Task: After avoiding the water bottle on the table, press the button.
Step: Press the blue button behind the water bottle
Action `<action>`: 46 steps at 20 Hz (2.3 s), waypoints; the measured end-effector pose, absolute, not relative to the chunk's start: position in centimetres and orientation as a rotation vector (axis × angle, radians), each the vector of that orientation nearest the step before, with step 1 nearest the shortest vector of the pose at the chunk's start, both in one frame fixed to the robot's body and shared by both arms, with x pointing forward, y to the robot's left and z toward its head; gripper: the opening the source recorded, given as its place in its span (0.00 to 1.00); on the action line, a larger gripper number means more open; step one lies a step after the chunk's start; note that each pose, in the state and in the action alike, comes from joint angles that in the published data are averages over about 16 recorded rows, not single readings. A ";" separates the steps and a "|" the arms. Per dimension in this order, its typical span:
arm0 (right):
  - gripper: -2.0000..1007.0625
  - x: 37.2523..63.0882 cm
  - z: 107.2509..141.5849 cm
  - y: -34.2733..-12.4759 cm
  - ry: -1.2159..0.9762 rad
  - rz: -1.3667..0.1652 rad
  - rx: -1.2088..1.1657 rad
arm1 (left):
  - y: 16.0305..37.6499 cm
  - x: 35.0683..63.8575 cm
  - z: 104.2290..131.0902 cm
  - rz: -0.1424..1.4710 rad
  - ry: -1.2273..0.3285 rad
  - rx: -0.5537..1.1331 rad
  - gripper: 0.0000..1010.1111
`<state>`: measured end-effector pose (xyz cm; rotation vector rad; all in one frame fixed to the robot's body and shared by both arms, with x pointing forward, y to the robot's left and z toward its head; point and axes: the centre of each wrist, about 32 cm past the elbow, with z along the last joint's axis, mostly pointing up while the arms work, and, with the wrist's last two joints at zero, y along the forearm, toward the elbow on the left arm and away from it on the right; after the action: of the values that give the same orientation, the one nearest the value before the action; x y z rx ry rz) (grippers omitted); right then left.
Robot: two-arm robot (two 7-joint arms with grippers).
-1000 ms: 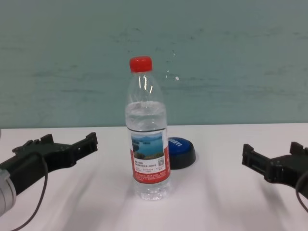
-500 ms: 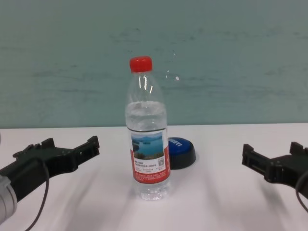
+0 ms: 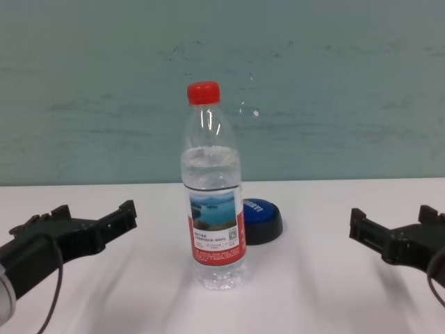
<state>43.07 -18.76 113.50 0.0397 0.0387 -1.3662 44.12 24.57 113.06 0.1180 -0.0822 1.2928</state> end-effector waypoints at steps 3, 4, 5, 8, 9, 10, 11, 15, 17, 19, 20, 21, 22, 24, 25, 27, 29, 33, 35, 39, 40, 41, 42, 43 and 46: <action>1.00 43.1 113.5 -18.8 0.039 -1.366 0.040 | 24.6 44.0 113.1 1.296 -0.080 0.116 0.99; 1.00 43.1 113.5 -18.8 0.039 -1.366 0.040 | 24.6 43.9 113.1 1.297 -0.079 0.116 0.99; 1.00 43.1 113.5 -18.8 0.039 -1.366 0.040 | 24.6 43.9 113.1 1.298 -0.079 0.115 0.99; 1.00 43.1 113.5 -18.8 0.039 -1.366 0.040 | 24.5 43.8 113.1 1.300 -0.078 0.114 0.99; 1.00 43.1 113.5 -18.8 0.039 -1.366 0.040 | 24.5 43.8 113.1 1.300 -0.077 0.113 0.99; 1.00 43.1 113.5 -18.8 0.039 -1.366 0.040 | 24.5 43.8 113.1 1.300 -0.076 0.113 0.99; 1.00 43.1 113.5 -18.8 0.039 -1.366 0.040 | 24.5 43.8 113.0 1.300 -0.076 0.113 0.99; 1.00 43.1 113.5 -18.8 0.039 -1.366 0.040 | 24.4 43.7 113.0 1.301 -0.072 0.112 0.99; 1.00 43.1 113.5 -18.8 0.039 -1.366 0.040 | 24.3 43.7 112.9 1.301 -0.070 0.112 0.99; 1.00 43.1 113.5 -18.8 0.039 -1.366 0.040 | 24.3 43.7 112.9 1.302 -0.068 0.113 0.99; 1.00 43.1 113.5 -18.8 0.039 -1.366 0.040 | 24.3 43.7 112.8 1.302 -0.067 0.113 0.99; 1.00 43.1 113.5 -18.8 0.039 -1.366 0.040 | 24.3 43.7 112.8 1.303 -0.066 0.114 0.99; 1.00 43.1 113.5 -18.8 0.039 -1.366 0.040 | 24.2 43.7 112.8 1.303 -0.064 0.114 0.99; 1.00 43.1 113.5 -18.8 0.039 -1.366 0.040 | 24.2 43.7 112.7 1.304 -0.062 0.116 0.99; 1.00 43.1 113.5 -18.8 0.039 -1.366 0.040 | 24.2 43.7 112.7 1.305 -0.061 0.116 0.99; 1.00 43.1 113.5 -18.8 0.039 -1.366 0.040 | 24.2 43.7 112.7 1.306 -0.060 0.117 0.99; 1.00 43.1 113.5 -18.8 0.039 -1.366 0.040 | 24.2 43.7 112.7 1.306 -0.060 0.118 0.99; 1.00 43.1 113.5 -18.8 0.039 -1.366 0.040 | 24.2 43.8 112.6 1.307 -0.059 0.120 0.99; 1.00 43.1 113.5 -18.8 0.040 -1.365 0.041 | 24.2 43.8 112.6 1.307 -0.058 0.121 0.99; 1.00 43.1 113.5 -18.8 0.043 -1.361 0.045 | 24.2 43.8 112.6 1.307 -0.058 0.121 0.99; 1.00 43.1 113.5 -18.8 0.044 -1.360 0.046 | 24.2 43.8 112.6 1.307 -0.058 0.121 0.99; 1.00 43.1 113.5 -18.9 0.044 -1.358 0.046 | 24.2 43.8 112.6 1.307 -0.058 0.121 0.99; 1.00 43.1 113.5 -18.9 0.045 -1.357 0.047 | 24.2 43.8 112.6 1.306 -0.059 0.121 0.99; 1.00 43.1 113.5 -18.9 0.045 -1.355 0.048 | 24.2 43.8 112.6 1.306 -0.059 0.121 0.99; 1.00 43.2 113.5 -19.0 0.046 -1.350 0.049 | 24.2 43.8 112.6 1.306 -0.059 0.121 0.99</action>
<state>43.23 -18.96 113.52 0.0492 0.0464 -1.3502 43.76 24.23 112.63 0.1207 -0.0587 1.3061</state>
